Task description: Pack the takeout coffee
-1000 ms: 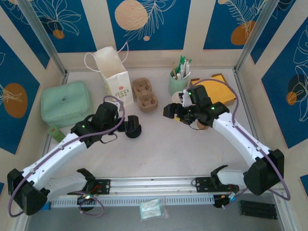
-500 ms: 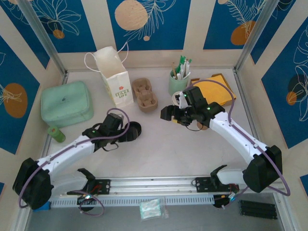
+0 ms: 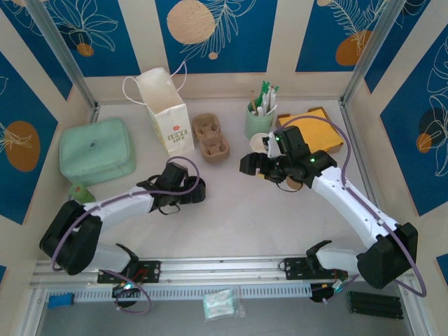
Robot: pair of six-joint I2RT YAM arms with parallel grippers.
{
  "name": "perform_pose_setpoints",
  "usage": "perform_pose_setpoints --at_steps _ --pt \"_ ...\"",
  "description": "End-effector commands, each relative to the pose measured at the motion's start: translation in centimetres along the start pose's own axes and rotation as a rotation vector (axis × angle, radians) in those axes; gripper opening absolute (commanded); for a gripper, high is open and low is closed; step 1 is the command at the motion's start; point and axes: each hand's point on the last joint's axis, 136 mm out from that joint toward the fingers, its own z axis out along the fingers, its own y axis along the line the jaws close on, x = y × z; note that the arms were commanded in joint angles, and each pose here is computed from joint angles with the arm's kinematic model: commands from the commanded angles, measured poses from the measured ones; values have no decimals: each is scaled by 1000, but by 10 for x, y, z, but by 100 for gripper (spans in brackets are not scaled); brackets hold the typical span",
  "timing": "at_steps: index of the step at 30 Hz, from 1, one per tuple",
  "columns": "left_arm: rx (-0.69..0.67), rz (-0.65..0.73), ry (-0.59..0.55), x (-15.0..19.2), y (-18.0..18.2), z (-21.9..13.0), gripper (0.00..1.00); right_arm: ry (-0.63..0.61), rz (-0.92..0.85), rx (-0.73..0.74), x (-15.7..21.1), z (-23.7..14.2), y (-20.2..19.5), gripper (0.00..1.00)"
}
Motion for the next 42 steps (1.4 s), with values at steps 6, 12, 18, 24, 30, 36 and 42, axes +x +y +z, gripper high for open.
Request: perform_pose_setpoints --at_steps 6,12,18,24,30,36,42 --pt "106 22 -24 -29 -33 9 99 -10 9 9 5 -17 -13 82" --pt "165 41 -10 -38 -58 16 100 -28 39 2 4 -24 -25 82" --pt "220 81 13 -42 -95 28 99 -39 59 -4 4 -29 -31 82" --pt "279 119 43 -35 -140 43 99 -58 66 -6 0 -36 -32 82" --pt "359 127 47 -29 -189 51 99 -86 71 -7 -7 -46 -32 82" --pt "436 130 57 -24 -233 60 99 -103 81 -10 -11 -53 -32 82" --pt "455 154 62 -24 -249 59 99 -113 80 -18 -11 -59 -29 82"
